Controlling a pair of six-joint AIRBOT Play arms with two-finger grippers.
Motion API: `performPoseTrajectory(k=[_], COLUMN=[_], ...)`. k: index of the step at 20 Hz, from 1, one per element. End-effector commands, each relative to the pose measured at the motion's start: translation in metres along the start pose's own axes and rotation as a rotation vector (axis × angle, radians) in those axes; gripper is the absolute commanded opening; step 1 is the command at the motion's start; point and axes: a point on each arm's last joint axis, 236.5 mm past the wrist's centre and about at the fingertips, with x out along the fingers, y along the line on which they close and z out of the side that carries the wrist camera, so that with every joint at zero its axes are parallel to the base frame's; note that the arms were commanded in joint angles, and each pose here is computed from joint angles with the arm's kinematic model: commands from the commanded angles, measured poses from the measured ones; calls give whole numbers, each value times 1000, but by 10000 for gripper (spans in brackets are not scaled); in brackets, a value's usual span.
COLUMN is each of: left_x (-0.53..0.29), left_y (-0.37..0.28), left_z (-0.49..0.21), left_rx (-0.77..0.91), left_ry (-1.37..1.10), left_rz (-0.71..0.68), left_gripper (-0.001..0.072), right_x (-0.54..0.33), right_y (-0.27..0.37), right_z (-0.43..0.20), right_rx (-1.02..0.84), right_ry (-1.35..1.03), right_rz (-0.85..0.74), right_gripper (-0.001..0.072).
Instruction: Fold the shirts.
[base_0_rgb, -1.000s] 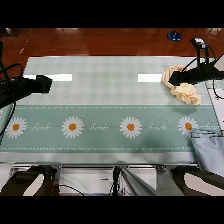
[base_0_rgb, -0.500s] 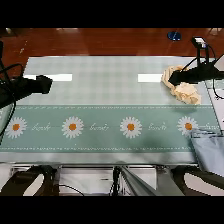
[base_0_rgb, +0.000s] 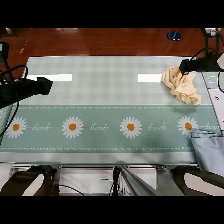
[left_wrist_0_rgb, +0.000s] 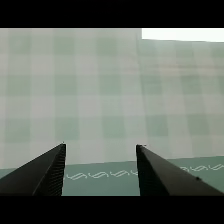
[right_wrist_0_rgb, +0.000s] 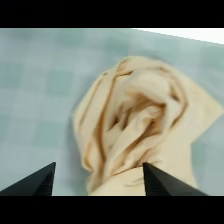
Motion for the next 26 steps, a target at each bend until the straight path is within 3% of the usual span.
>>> performPoseTrajectory(k=[1,2,4,5,7,12,19,20,22,23,26], left_x=[1,1,1,1,1,1,1,1,1,1,1], left_y=[0,0,0,0,0,0,0,0,0,0,0], left_z=[-3,-3,-3,-3,-3,-3,-3,-3,-3,-3,-3], left_rx=[12,13,13,13,12,12,11,11,11,11,11], left_ry=[13,13,13,13,13,13,13,13,13,13,13], left_rz=[0,0,1,1,0,0,0,0,0,0,0], left_gripper=[542,547,634,635,703,702,702,702,701,701,681], right_x=[14,25,46,56,71,96,138,143,150,152,141], right_y=[-52,-57,-64,-66,-68,-57,-19,-15,-9,-8,-12], right_z=[3,-11,-36,-46,-56,-49,-90,-97,-113,-117,-103], right_rx=[-104,-79,-5,33,90,248,390,407,416,427,407], right_ry=[1,47,120,144,159,90,217,241,296,308,270], right_rz=[-188,-184,-164,-147,-119,-32,90,99,111,111,109], right_gripper=[595,601,605,608,609,610,582,496,95,26,24])
